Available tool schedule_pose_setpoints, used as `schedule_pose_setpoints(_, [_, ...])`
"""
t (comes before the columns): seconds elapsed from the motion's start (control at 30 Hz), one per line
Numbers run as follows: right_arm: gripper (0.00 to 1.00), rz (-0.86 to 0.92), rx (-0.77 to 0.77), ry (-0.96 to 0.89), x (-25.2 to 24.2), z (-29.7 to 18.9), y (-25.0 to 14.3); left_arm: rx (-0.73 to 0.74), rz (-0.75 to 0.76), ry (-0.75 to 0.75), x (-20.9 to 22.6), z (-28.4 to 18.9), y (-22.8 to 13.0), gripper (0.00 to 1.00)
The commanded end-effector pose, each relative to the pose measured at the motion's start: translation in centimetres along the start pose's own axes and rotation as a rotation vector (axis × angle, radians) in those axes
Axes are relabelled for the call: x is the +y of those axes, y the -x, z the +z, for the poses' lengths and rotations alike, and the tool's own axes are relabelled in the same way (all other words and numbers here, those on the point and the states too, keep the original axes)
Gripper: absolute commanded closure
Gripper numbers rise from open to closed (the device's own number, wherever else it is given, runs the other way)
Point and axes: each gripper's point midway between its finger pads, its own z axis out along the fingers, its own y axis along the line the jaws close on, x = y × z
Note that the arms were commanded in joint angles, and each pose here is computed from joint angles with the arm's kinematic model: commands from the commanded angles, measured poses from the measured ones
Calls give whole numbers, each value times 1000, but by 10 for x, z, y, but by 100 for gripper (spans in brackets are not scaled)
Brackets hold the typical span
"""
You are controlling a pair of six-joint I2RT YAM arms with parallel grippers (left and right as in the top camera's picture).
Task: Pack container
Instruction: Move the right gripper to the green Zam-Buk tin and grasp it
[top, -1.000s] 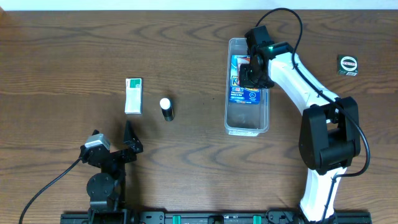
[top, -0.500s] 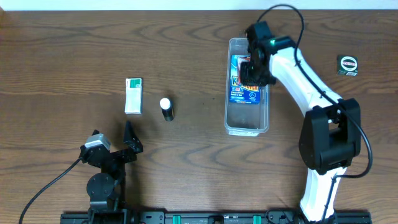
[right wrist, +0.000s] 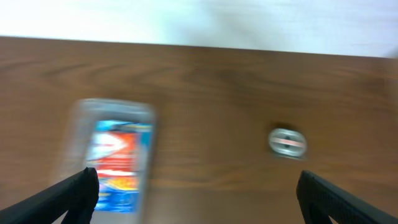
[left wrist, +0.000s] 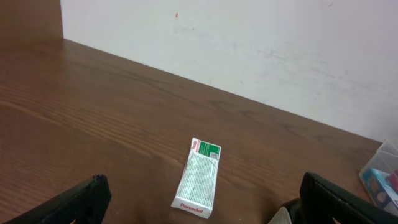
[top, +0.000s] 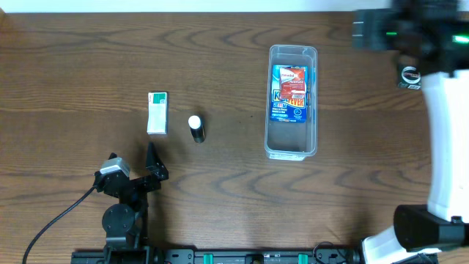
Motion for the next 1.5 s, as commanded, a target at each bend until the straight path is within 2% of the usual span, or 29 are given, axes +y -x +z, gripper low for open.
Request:
schedule_pose_setpoints(0.0, [1,-37,136,-124,-54,43,-28,50,20,33,9,1,-17,2])
schedule_pose_setpoints(0.17, [1,85,178,-47,-95,81,-43,50,20,33,9,1,-17,2])
schedule_pose_setpoints(0.33, [1,53,224,-58,-130,121,-60,50,20,33,9,1,-17,2])
schedule_pose_setpoints(0.7, [1,38,381,-21,-156,219,-123,50,20,33,9,1,-17,2])
schedule_pose_setpoints(1.07, [1,77,403,-14,-157,266,-146,50,20,33,9,1,-17,2])
schedule_pose_setpoints(1.47, [1,84,402,7,-156,291,-158,50,20,33,9,1,-17,2])
